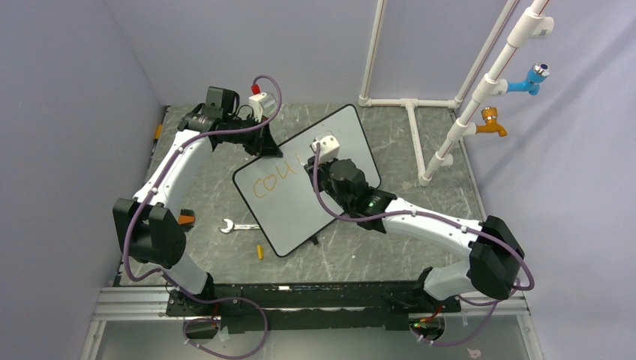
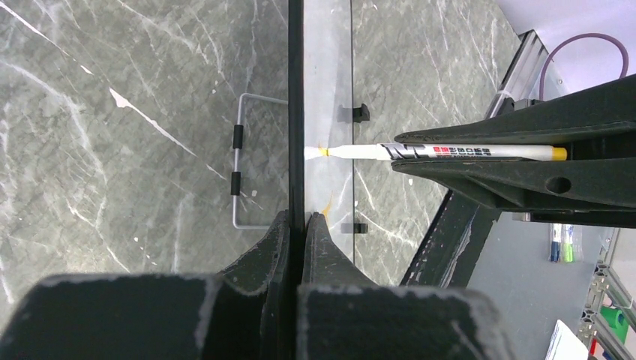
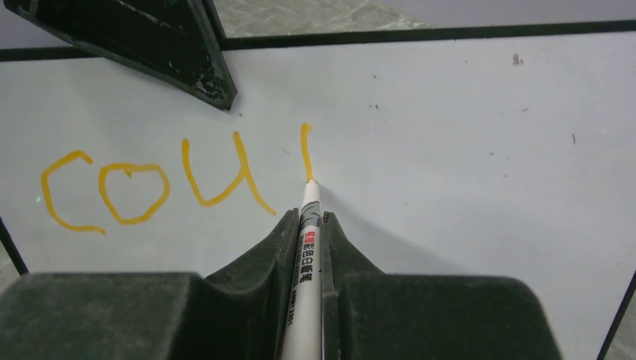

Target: Write a sentence on the whiteboard

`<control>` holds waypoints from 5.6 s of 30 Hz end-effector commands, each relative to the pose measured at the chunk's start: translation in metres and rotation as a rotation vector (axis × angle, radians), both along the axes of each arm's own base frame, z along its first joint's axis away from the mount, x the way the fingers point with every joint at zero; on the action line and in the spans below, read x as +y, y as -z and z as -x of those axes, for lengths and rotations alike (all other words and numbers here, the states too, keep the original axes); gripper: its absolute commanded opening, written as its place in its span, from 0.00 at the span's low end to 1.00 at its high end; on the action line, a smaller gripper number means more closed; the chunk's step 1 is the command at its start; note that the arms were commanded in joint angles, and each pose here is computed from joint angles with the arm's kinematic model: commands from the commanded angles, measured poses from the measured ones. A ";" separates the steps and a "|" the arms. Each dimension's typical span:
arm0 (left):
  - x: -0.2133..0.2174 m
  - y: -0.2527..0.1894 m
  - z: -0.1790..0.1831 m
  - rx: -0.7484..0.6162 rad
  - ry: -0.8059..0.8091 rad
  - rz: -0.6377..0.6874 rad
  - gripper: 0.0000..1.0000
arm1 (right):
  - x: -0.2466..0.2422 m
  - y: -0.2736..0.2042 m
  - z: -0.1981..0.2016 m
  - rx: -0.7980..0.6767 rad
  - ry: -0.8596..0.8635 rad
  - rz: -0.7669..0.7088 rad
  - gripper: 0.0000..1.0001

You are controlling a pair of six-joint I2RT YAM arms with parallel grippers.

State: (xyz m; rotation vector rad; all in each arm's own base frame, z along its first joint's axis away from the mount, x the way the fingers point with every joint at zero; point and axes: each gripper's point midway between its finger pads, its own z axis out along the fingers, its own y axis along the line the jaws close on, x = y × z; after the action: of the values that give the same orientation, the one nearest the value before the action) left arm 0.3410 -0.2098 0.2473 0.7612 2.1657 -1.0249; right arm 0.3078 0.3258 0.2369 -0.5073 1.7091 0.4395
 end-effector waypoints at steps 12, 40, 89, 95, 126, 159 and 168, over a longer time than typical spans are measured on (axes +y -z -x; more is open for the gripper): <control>0.006 -0.008 -0.005 -0.122 0.004 -0.053 0.00 | -0.010 0.014 0.011 0.057 0.002 -0.015 0.00; 0.006 -0.006 -0.007 -0.119 0.003 -0.057 0.00 | 0.001 -0.027 -0.018 -0.014 0.015 -0.030 0.00; -0.018 0.016 0.001 -0.081 0.069 -0.087 0.00 | -0.099 -0.066 0.012 -0.047 0.020 -0.122 0.00; -0.018 0.017 0.003 -0.101 0.061 -0.119 0.00 | -0.104 -0.066 0.020 -0.044 0.022 -0.161 0.00; -0.019 0.011 -0.001 -0.087 0.020 -0.113 0.00 | -0.052 -0.066 -0.034 -0.136 -0.037 -0.150 0.00; -0.018 0.011 -0.002 -0.088 0.016 -0.117 0.00 | -0.038 -0.010 -0.018 0.010 -0.138 -0.125 0.00; -0.018 0.010 -0.002 -0.090 0.015 -0.117 0.00 | -0.048 -0.010 -0.023 0.007 -0.085 -0.098 0.00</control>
State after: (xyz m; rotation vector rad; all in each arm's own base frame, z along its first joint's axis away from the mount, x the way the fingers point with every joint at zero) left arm 0.3401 -0.2303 0.2534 0.7825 2.1424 -0.9612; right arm 0.3297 0.2846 0.2450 -0.5282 1.6597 0.6146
